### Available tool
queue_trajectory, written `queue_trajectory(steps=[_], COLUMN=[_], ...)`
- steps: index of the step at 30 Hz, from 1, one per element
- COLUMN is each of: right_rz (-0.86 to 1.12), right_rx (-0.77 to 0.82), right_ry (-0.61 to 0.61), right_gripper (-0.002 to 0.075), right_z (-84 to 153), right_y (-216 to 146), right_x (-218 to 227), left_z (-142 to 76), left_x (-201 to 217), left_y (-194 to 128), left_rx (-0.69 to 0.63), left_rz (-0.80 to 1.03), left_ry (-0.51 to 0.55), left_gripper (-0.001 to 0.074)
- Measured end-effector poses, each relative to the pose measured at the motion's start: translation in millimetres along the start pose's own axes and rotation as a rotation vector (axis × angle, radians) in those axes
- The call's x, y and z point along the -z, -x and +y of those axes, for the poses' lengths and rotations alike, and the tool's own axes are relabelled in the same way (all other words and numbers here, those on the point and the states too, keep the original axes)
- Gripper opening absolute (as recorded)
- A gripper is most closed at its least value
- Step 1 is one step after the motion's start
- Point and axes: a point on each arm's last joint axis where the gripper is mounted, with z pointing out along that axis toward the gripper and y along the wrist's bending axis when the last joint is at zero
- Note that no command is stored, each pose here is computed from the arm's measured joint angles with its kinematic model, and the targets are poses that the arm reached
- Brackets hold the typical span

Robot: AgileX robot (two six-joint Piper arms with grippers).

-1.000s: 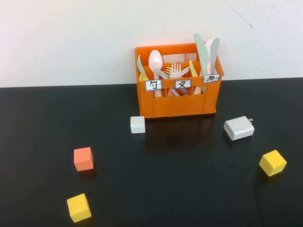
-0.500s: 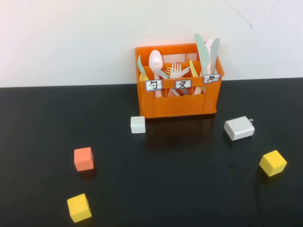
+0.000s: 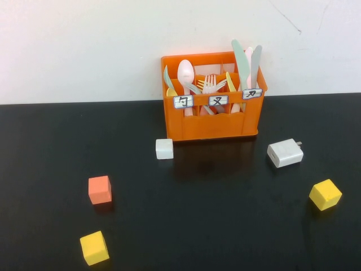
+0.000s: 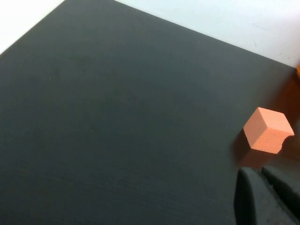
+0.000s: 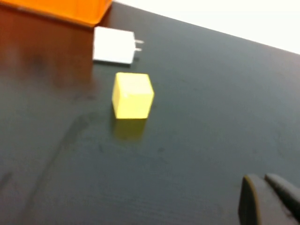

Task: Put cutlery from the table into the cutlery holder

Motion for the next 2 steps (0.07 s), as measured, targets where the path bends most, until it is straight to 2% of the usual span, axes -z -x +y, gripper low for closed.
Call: queue_trajectory(steps=[2], right_rz=[0.004], right_rx=[-0.064], right_ry=[-0.016], right_gripper=[-0.0002], right_z=[-1.4], right_y=[-0.5], right_x=[0.0], left_z=[-0.2], left_x=[0.2], left_y=[0.4], left_rx=[-0.003], left_rz=[-0.001], left_ry=[-0.001], left_gripper=[-0.0001])
